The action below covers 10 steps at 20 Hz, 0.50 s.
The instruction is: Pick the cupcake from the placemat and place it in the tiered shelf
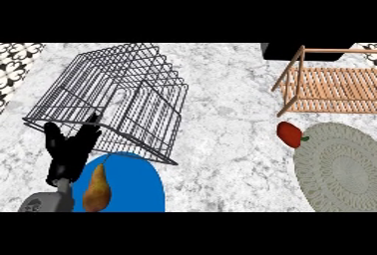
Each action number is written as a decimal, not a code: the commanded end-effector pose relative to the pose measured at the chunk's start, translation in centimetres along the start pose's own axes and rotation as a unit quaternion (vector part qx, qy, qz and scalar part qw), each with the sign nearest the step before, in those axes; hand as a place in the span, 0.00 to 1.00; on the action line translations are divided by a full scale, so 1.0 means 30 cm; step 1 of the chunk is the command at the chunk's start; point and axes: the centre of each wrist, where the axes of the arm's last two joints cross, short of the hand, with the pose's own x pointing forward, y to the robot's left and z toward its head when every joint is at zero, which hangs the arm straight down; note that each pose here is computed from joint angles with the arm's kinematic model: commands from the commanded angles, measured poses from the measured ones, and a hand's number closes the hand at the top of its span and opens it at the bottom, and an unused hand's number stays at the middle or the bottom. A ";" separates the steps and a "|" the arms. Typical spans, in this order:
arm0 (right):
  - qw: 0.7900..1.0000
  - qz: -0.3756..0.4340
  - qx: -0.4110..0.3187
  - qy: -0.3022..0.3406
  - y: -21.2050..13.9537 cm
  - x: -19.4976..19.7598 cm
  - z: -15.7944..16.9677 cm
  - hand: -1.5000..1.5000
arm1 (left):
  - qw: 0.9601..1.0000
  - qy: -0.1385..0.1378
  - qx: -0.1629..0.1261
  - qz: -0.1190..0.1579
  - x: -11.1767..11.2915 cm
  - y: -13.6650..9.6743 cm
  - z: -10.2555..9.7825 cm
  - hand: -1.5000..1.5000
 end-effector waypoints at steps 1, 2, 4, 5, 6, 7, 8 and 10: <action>1.000 0.005 -0.006 -0.010 0.035 -0.052 -0.027 1.00 | 1.000 0.020 -0.004 0.007 -0.022 -0.036 0.044 0.50; 1.000 0.007 -0.012 -0.016 0.084 -0.067 -0.047 1.00 | 1.000 0.016 -0.009 0.008 -0.076 -0.053 0.008 0.50; 1.000 -0.005 -0.010 -0.021 0.023 -0.078 -0.037 1.00 | 1.000 0.020 0.002 0.009 -0.022 -0.002 -0.018 0.50; 0.999 -0.016 -0.011 -0.032 0.054 -0.041 -0.061 1.00 | 1.000 0.024 -0.012 0.006 -0.079 -0.022 0.006 0.50; 1.000 -0.010 -0.005 -0.028 0.079 -0.019 -0.069 1.00 | 1.000 0.026 -0.003 -0.003 -0.049 0.065 0.050 0.50; 0.999 -0.015 -0.001 -0.035 0.057 -0.087 -0.054 1.00 | 1.000 0.019 0.005 -0.001 -0.011 0.044 0.013 0.50; 0.999 -0.004 0.000 -0.036 0.062 -0.062 -0.067 1.00 | 1.000 0.023 -0.008 0.002 -0.030 -0.024 0.012 0.50; 1.000 -0.003 0.000 -0.029 0.042 -0.104 -0.063 1.00 | 1.000 0.016 -0.008 -0.002 -0.057 0.030 0.028 0.50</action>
